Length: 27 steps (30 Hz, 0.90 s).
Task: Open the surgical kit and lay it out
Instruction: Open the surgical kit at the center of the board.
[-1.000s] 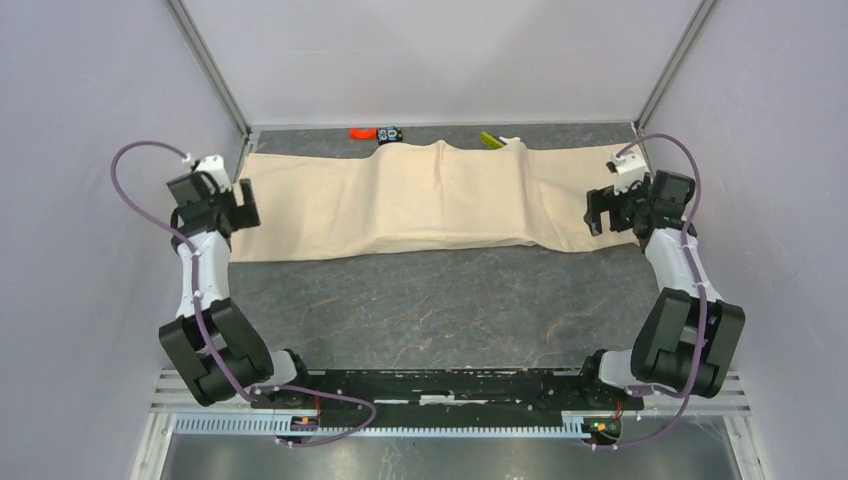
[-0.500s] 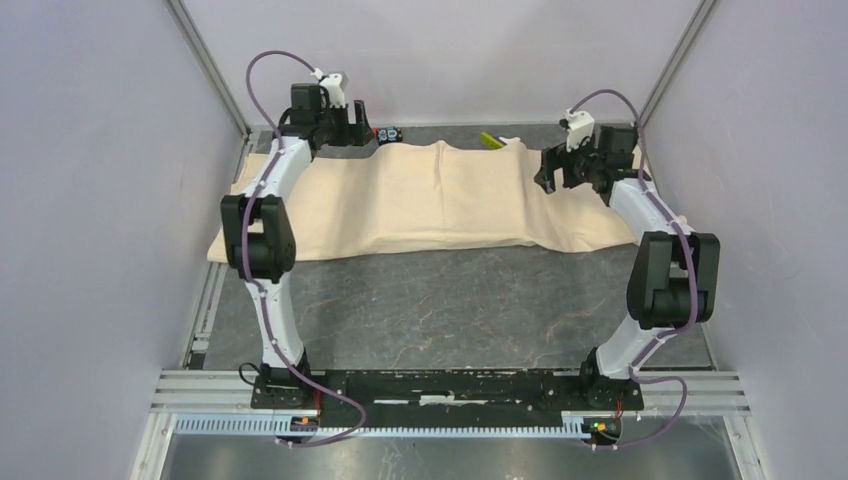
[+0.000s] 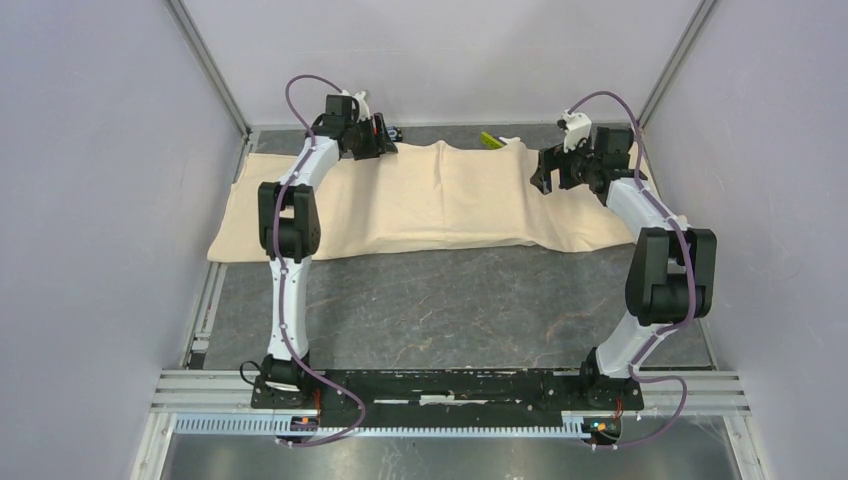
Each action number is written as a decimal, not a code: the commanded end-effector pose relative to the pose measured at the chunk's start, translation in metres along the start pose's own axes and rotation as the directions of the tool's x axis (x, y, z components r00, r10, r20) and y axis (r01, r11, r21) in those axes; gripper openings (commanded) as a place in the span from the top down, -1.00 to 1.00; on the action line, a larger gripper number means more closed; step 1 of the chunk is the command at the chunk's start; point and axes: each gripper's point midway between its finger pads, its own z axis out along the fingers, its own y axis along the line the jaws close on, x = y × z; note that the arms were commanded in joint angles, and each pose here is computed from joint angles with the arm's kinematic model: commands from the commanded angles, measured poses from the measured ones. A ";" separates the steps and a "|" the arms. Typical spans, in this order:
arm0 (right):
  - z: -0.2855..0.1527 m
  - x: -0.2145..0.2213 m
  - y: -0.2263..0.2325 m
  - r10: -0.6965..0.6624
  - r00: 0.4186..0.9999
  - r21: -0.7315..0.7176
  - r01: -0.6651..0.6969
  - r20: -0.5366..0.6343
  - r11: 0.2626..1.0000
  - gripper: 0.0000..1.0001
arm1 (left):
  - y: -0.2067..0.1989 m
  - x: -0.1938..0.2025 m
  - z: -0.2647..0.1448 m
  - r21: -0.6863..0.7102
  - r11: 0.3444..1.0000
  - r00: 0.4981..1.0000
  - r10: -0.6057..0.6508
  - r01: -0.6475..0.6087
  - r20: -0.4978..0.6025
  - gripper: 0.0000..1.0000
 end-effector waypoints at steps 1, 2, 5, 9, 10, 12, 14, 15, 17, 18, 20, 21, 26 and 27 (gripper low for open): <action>0.005 -0.004 -0.004 0.005 1.000 0.007 -0.005 0.015 1.000 -0.96 | -0.023 -0.002 -0.011 0.076 0.996 0.999 -0.047 0.047 0.004 -0.25; 0.006 -0.003 -0.004 0.008 1.000 0.006 -0.008 0.011 1.000 -0.96 | -0.023 0.000 -0.011 0.080 0.996 0.999 -0.049 0.049 0.001 -0.15; 0.008 0.000 -0.005 0.009 1.000 0.009 -0.009 0.000 1.000 -0.96 | -0.027 0.001 -0.013 0.100 0.994 0.999 -0.044 0.044 -0.002 0.12; 0.007 0.001 -0.007 -0.002 1.000 0.017 0.002 -0.007 1.000 -0.96 | -0.035 -0.005 -0.020 0.127 0.992 1.000 -0.026 0.025 0.006 0.45; 0.007 0.001 -0.008 -0.007 1.000 0.020 0.007 -0.009 1.000 -0.96 | -0.037 -0.008 -0.023 0.133 0.991 1.000 -0.019 0.017 0.014 0.48; 0.007 0.001 -0.009 -0.011 1.000 0.023 0.012 -0.015 1.000 -0.96 | -0.041 -0.015 -0.029 0.137 0.990 0.999 0.003 -0.007 0.032 0.50; 0.007 0.000 -0.010 -0.018 1.000 0.025 0.019 -0.016 1.000 -0.96 | -0.045 -0.022 -0.035 0.139 0.990 0.998 0.025 -0.032 0.052 0.50; 0.007 0.000 -0.010 -0.021 1.000 0.027 0.021 -0.017 0.999 -0.96 | -0.048 -0.027 -0.039 0.144 0.988 0.997 0.041 -0.050 0.065 0.50; 0.006 0.000 -0.011 -0.028 0.999 0.029 0.028 -0.018 0.999 -0.96 | -0.054 -0.033 -0.046 0.157 0.985 0.995 0.061 -0.074 0.082 0.51; 0.005 0.000 -0.011 -0.030 0.999 0.028 0.031 -0.020 0.999 -0.96 | -0.059 -0.036 -0.050 0.168 0.982 0.993 0.073 -0.087 0.089 0.51; 0.004 0.001 -0.011 -0.036 0.999 0.032 0.037 -0.026 0.999 -0.96 | -0.067 -0.040 -0.059 0.187 0.976 0.990 0.097 -0.115 0.103 0.50; 0.003 0.001 -0.011 -0.040 0.999 0.034 0.041 -0.027 0.999 -0.96 | -0.071 -0.042 -0.062 0.195 0.972 0.988 0.111 -0.131 0.110 0.49; -0.002 0.004 -0.013 -0.062 0.997 0.053 0.064 -0.037 0.997 -0.96 | -0.090 -0.049 -0.081 0.218 0.954 0.972 0.175 -0.207 0.155 0.56; -0.003 0.004 -0.013 -0.064 0.997 0.054 0.066 -0.038 0.996 -0.96 | -0.093 -0.048 -0.084 0.222 0.950 0.970 0.185 -0.218 0.158 0.67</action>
